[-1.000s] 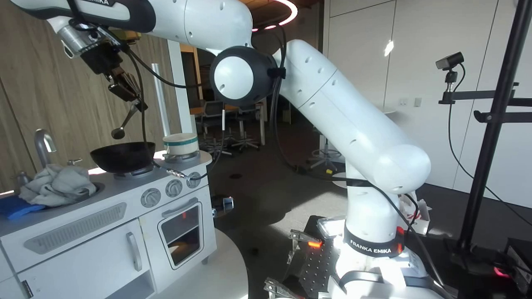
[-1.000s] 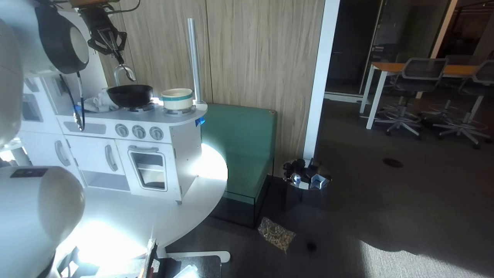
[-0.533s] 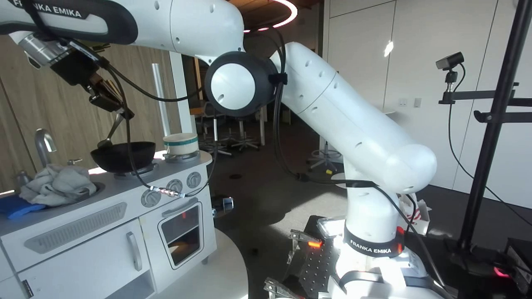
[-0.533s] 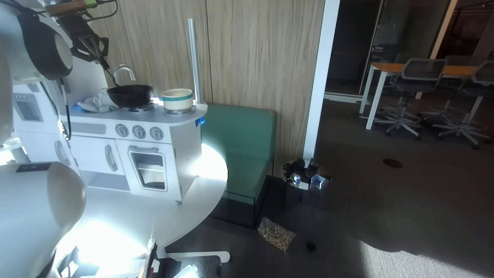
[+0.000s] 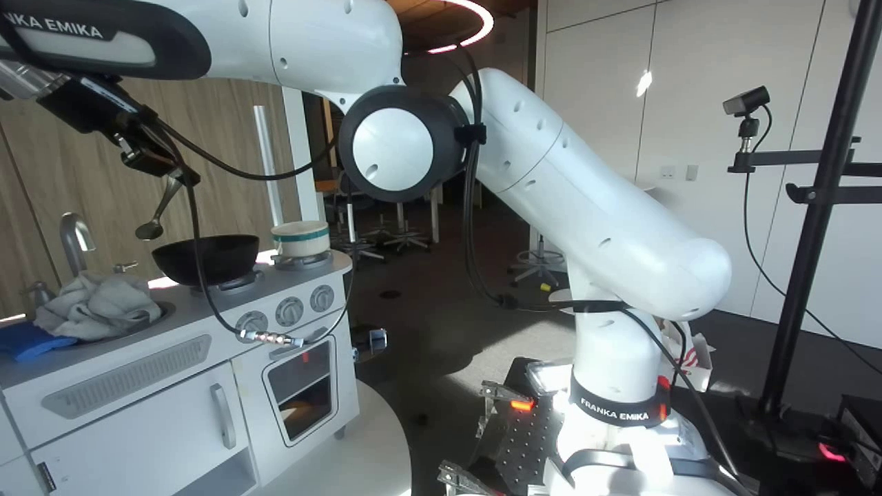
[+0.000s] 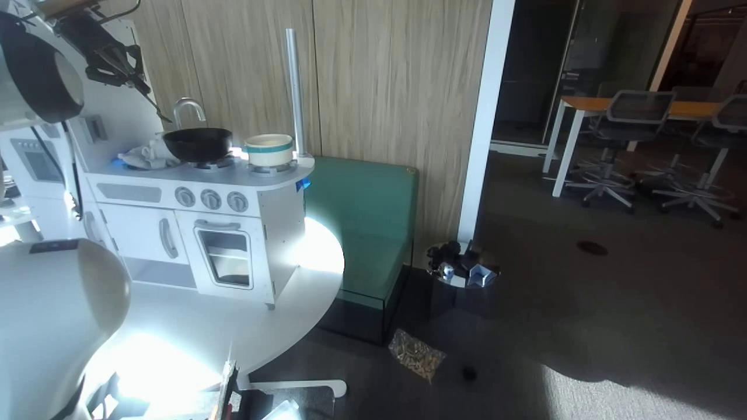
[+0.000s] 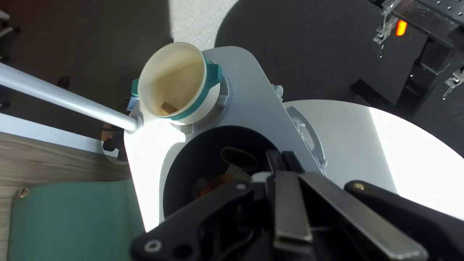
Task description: Pick the silver serving spoon from the sink and mix the contents of the black bowl
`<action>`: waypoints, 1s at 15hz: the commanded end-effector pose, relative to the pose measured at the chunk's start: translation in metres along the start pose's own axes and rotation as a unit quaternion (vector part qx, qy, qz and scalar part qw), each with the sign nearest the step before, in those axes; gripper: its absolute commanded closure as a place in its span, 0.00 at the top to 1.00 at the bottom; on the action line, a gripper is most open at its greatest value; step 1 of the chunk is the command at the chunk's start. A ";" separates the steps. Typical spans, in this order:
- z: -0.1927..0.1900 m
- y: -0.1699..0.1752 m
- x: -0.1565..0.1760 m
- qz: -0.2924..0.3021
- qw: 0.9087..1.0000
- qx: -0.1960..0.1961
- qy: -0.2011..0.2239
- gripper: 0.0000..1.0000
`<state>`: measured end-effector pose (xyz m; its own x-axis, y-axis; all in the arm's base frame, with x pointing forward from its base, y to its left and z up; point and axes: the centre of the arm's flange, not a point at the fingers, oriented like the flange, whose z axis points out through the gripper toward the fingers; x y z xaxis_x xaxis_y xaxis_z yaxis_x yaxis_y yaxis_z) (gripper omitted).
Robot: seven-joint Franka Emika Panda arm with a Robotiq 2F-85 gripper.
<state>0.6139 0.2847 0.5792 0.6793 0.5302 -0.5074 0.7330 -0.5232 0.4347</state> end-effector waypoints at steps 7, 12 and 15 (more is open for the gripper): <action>-0.038 0.037 0.008 -0.045 0.987 0.000 0.153 0.01; 0.010 0.054 0.030 -0.071 0.982 0.070 0.159 0.01; 0.028 0.049 0.055 -0.099 0.978 0.094 0.155 0.01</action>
<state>0.6635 0.2564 0.5590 0.5705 0.7615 -0.3075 0.8208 -0.5154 0.2463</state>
